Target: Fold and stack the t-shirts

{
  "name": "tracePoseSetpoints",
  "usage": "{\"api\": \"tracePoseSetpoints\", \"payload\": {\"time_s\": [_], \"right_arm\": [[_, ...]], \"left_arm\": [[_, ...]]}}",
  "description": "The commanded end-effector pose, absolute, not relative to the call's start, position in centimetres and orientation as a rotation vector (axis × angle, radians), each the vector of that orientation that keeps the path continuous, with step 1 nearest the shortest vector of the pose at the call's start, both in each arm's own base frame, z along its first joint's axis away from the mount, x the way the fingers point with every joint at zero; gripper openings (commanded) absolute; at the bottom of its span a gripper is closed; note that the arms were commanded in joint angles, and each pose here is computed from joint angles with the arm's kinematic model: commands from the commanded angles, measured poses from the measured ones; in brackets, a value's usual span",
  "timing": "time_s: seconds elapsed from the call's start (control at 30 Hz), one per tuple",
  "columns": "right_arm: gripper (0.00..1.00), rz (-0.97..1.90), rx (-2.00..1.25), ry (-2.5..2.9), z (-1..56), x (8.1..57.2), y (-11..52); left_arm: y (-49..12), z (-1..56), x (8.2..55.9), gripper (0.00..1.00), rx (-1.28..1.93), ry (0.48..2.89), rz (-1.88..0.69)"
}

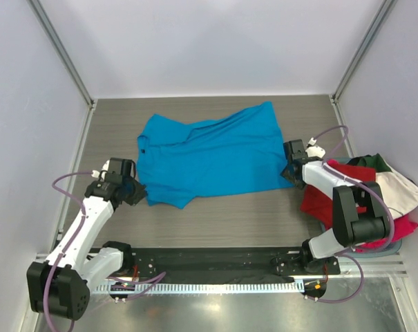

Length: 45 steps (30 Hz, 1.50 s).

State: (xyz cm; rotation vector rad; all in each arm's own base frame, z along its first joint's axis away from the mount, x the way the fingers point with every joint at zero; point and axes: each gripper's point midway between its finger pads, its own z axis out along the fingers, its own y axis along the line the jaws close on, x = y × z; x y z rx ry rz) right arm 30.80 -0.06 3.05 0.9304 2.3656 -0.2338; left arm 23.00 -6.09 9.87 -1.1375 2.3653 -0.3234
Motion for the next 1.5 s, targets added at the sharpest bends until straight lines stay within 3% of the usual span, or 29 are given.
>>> {"api": "tracePoseSetpoints", "payload": {"time_s": [0.0, 0.27, 0.4, 0.47, 0.6, 1.13, 1.47], "right_arm": [[0.52, -0.315, 0.983, 2.295, 3.5, 32.1, -1.5], [0.50, -0.391, 1.021, 2.264, 2.1, 32.3, -2.6], [0.43, -0.402, 1.041, 2.260, 1.7, 32.1, -2.9], [0.36, -0.395, 1.044, 2.251, 2.0, 31.8, -2.9], [0.01, -0.349, 1.031, 2.200, 4.1, 32.2, -2.9], [0.01, -0.247, 0.969, 2.201, 8.0, 36.2, -1.3], [0.01, -0.191, 0.934, 2.210, 9.2, 42.3, 0.1]], "left_arm": [[-6.0, 11.2, 23.4, 0.00, -1.095, 2.330, -0.352], [-7.3, 10.7, 22.4, 0.00, -1.100, 2.362, -0.444], [-7.3, 10.9, 21.9, 0.00, -1.101, 2.337, -0.468], [-7.2, 11.4, 21.9, 0.00, -1.095, 2.313, -0.484], [-7.3, 11.8, 21.8, 0.00, -1.097, 2.299, -0.502], [-7.3, 17.0, 27.7, 0.00, -1.065, 2.193, -0.490], [-6.6, 18.6, 33.4, 0.00, -1.079, 2.116, -0.412]]}}
